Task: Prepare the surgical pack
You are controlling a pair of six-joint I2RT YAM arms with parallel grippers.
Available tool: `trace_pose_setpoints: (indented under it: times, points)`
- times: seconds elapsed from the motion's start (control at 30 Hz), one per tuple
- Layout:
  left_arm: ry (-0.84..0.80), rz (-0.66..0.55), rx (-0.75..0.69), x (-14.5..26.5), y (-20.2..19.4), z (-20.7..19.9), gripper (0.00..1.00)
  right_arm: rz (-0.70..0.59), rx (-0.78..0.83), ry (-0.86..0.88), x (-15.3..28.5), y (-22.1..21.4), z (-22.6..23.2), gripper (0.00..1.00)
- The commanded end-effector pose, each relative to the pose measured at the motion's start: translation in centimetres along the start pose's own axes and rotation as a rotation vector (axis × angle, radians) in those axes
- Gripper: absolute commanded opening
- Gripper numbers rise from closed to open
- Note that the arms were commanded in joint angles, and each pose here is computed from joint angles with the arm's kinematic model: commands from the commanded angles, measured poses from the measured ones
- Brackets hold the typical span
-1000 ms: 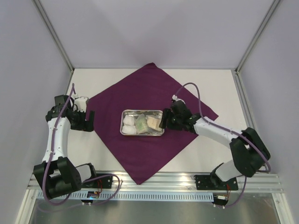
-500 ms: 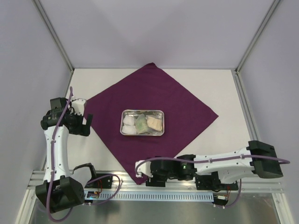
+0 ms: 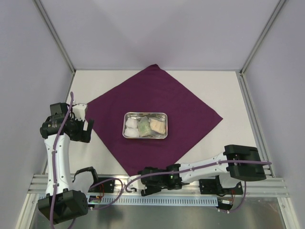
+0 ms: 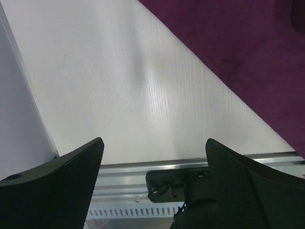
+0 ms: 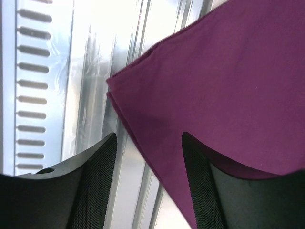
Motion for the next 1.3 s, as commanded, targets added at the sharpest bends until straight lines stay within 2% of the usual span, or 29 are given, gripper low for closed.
trace_pose_setpoints:
  times: [0.0, 0.17, 0.27, 0.33, 0.4, 0.53, 0.7, 0.77, 0.83, 1.0, 1.13, 1.23, 1.27]
  points:
    - [0.012, -0.031, 0.004, 1.0, 0.0, 0.0, 0.96, -0.065, 0.041, -0.06, -1.0, 2.1, -1.3, 0.59]
    - [0.018, -0.028, 0.005, 0.9, 0.0, 0.0, 0.96, -0.046, 0.055, -0.075, -2.4, 2.4, -1.6, 0.52]
    - [0.02, -0.03, 0.004, 0.8, 0.1, 0.1, 0.97, -0.037, 0.062, -0.08, -3.2, 2.5, -1.8, 0.41]
    - [0.02, -0.032, 0.004, 0.8, 0.2, 0.1, 0.96, -0.034, 0.06, -0.098, -3.4, 2.8, -2.2, 0.31]
    - [0.015, -0.03, 0.003, 0.8, 0.2, 0.1, 0.96, -0.054, 0.048, -0.114, -2.8, 3.4, -2.6, 0.26]
    - [0.015, -0.024, -0.003, 0.6, 0.0, 0.1, 0.96, -0.105, 0.055, -0.11, -1.5, 4.4, -3.0, 0.27]
    - [0.016, -0.021, -0.002, 0.3, 0.0, 0.2, 0.96, -0.112, 0.05, -0.107, -0.6, 4.4, -3.2, 0.19]
    - [0.02, -0.021, -0.004, 0.3, -0.1, 0.2, 0.96, -0.126, 0.032, -0.111, -0.1, 4.5, -3.6, 0.21]
    - [0.018, -0.02, -0.007, 0.1, -0.1, 0.2, 0.96, -0.138, 0.017, -0.11, 0.2, 4.4, -4.0, 0.26]
    - [0.023, -0.016, -0.006, -0.1, -0.1, 0.3, 0.96, -0.15, -0.004, -0.106, 0.2, 4.1, -4.7, 0.27]
    - [0.027, -0.013, -0.006, -0.3, -0.1, 0.4, 0.97, -0.138, -0.009, -0.093, -0.4, 3.8, -4.8, 0.15]
    - [0.027, -0.007, -0.007, -0.5, -0.2, 0.4, 0.97, -0.112, -0.027, -0.064, -1.1, 3.1, -4.6, 0.11]
    - [0.028, -0.005, -0.007, -0.5, -0.2, 0.4, 0.97, -0.12, -0.033, -0.05, -1.1, 3.1, -4.4, 0.05]
Point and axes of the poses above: each gripper's point midway between its finger pads, its own x axis back along the fingers, its own z axis along the line the jaws close on, y = z × x, the point moved 6 cm from there along x, back along the fingers, and after that the axes turned 11 degrees about x, right-handed, at the moved point
